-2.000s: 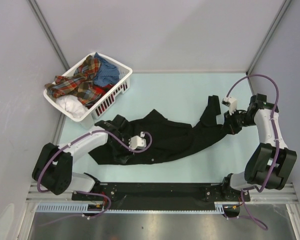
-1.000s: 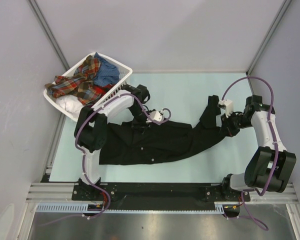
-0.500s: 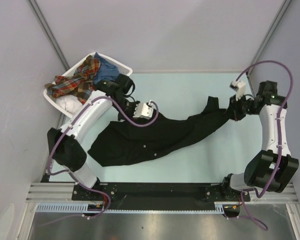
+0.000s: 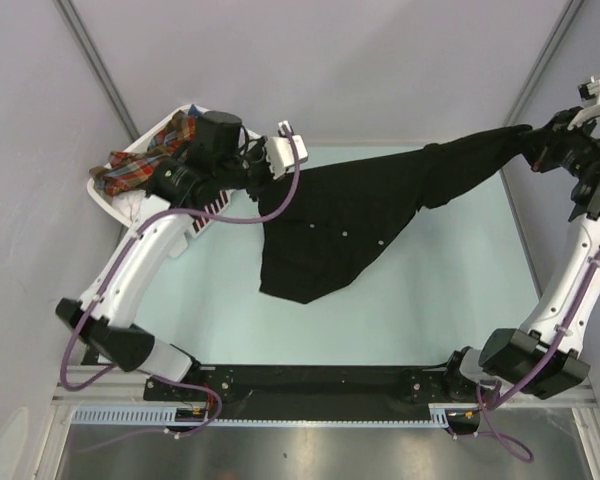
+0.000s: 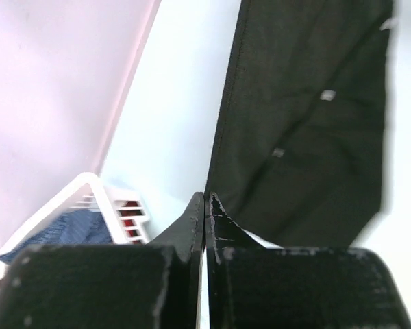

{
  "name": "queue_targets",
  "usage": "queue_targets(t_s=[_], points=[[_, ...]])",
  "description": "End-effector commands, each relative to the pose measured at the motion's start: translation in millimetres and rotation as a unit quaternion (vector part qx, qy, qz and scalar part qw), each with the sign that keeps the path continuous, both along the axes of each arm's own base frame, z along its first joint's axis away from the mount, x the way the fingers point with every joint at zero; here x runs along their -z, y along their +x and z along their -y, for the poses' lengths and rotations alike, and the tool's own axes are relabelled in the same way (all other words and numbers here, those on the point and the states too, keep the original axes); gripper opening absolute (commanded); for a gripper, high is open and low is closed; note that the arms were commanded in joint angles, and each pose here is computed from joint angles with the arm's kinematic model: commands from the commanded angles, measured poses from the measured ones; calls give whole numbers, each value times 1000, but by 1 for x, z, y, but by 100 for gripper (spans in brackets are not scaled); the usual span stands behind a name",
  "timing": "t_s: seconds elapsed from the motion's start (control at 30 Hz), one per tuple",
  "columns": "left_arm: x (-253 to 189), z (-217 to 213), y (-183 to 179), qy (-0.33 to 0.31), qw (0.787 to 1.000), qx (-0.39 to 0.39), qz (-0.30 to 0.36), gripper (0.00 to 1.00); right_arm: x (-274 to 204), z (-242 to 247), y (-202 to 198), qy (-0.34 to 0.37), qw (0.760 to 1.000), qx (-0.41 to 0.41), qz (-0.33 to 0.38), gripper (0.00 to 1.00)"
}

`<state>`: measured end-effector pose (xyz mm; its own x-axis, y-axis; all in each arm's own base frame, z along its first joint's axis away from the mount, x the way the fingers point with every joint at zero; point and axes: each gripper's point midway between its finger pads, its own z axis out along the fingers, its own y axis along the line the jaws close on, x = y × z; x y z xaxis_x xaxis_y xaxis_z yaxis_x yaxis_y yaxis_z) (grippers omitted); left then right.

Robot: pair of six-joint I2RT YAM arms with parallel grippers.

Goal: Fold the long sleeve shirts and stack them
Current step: Flatten the shirt out

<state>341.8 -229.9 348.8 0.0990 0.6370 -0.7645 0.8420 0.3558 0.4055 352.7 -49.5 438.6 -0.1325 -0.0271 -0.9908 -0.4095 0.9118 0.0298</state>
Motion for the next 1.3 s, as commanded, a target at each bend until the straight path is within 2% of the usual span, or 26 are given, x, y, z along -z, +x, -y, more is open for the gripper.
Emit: queue_targets(t_s=[0.0,0.13,0.27,0.37,0.5,0.57,0.6,0.63,0.67,0.7,0.73,0.77,0.8,0.83,0.87,0.93,0.97,1.0,1.03,1.07,1.1,1.13,1.17,1.2,1.27], points=[[20,-43,-38,-8,994,-93,-63,0,-33,21,-28,-45,994,72,64,0],[7,-58,-78,-42,993,-93,-52,0,-41,21,-79,-70,987,112,90,0],[-53,-76,-89,-111,985,-129,20,0,-76,16,-103,-76,976,146,141,0],[-94,-84,-90,-152,975,-145,75,0,-104,12,-108,-57,970,157,178,0],[-75,-76,-68,-124,979,-149,62,0,-94,24,-83,-19,974,151,167,0],[-52,-66,-38,-101,981,-159,44,0,-74,35,-59,-7,977,157,142,0],[-41,-65,-25,-90,981,-169,40,0,-58,35,-32,-3,981,150,123,0],[-28,-55,3,-84,981,-173,36,0,-51,36,-15,5,982,151,112,0],[-32,-56,21,-96,977,-187,39,0,-47,34,1,-4,983,149,110,0],[-36,-54,37,-106,975,-192,44,0,-27,38,37,6,984,156,84,0],[-41,-47,58,-120,972,-193,52,0,-26,38,53,9,984,157,82,0],[-21,-45,93,-118,969,-216,28,0,-51,37,64,7,981,161,113,0],[-62,-43,113,-150,961,-221,65,0,-59,47,81,9,975,185,121,0],[-78,-43,131,-167,956,-229,76,0,-49,49,110,22,976,189,108,0],[-111,-43,162,-204,943,-241,104,0,-93,52,114,22,967,197,160,0],[-159,-45,178,-254,925,-240,151,0,-112,65,137,46,956,221,187,0],[-198,-50,177,-291,907,-234,194,0,-142,67,133,51,946,226,226,0],[-219,-55,172,-310,896,-231,220,0,-197,66,110,57,926,232,291,0],[-261,-61,157,-346,870,-219,274,0,-223,71,97,63,915,235,322,0],[-250,-64,166,-348,866,-234,271,0,-239,75,92,91,905,232,343,0],[-295,-79,125,-378,840,-224,318,0,-275,70,63,100,886,225,392,0],[-322,-87,107,-403,814,-210,363,0,-289,74,48,104,875,226,416,0],[-322,-91,103,-402,809,-207,375,0,-320,68,11,100,850,219,468,0],[-339,-98,86,-409,799,-201,393,0,-317,75,9,97,845,231,472,0],[-347,-100,77,-401,805,-182,398,0,-339,58,-36,70,821,224,520,0]])
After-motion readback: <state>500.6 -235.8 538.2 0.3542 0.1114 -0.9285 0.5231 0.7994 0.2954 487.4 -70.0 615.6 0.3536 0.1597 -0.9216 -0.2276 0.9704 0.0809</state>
